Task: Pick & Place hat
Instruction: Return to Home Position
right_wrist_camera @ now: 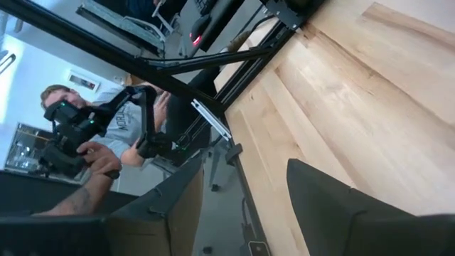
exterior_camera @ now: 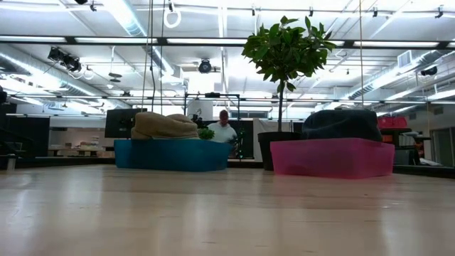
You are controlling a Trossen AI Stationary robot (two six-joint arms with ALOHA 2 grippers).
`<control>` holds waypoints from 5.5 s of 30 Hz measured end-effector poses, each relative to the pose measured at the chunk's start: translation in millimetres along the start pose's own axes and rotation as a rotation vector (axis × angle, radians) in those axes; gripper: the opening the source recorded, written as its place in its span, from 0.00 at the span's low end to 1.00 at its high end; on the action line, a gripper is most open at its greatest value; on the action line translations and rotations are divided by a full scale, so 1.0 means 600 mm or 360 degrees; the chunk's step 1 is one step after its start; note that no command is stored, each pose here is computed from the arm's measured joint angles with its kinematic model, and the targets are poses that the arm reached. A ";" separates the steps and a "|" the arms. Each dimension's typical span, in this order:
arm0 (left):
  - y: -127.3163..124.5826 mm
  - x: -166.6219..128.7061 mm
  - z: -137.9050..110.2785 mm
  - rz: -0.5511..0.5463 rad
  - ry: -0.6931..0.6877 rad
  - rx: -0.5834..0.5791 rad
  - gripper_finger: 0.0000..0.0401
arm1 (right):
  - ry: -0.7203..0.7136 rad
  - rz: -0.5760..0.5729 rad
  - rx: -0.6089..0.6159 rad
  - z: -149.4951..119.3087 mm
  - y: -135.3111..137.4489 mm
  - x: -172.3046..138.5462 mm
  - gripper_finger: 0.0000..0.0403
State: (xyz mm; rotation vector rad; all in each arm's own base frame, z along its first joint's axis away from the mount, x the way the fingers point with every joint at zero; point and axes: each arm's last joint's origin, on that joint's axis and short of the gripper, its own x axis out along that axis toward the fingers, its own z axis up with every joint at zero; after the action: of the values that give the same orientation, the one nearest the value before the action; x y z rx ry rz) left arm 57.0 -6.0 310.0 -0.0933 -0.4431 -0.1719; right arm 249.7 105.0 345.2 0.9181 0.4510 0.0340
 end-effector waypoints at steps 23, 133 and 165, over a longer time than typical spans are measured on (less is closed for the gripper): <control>0.005 -0.021 -0.059 0.0025 0.0010 0.0020 0.01 | -0.0060 -0.0148 0.0269 -0.002 -0.012 0.000 0.51; 0.039 -0.039 -0.232 0.0350 0.0529 -0.0481 0.01 | -0.0835 0.1149 -0.0265 -0.085 -0.292 -0.162 0.00; 0.039 -0.039 -0.232 0.0350 0.0529 -0.0481 0.01 | -0.1222 0.0903 -0.0838 -0.078 -0.310 -0.210 0.00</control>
State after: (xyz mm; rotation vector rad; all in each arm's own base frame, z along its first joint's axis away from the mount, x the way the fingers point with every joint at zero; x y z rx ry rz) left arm 98.8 2.8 173.5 -0.4022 -0.0709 -0.0345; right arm 87.4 -0.6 222.7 0.4532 -0.5255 0.2925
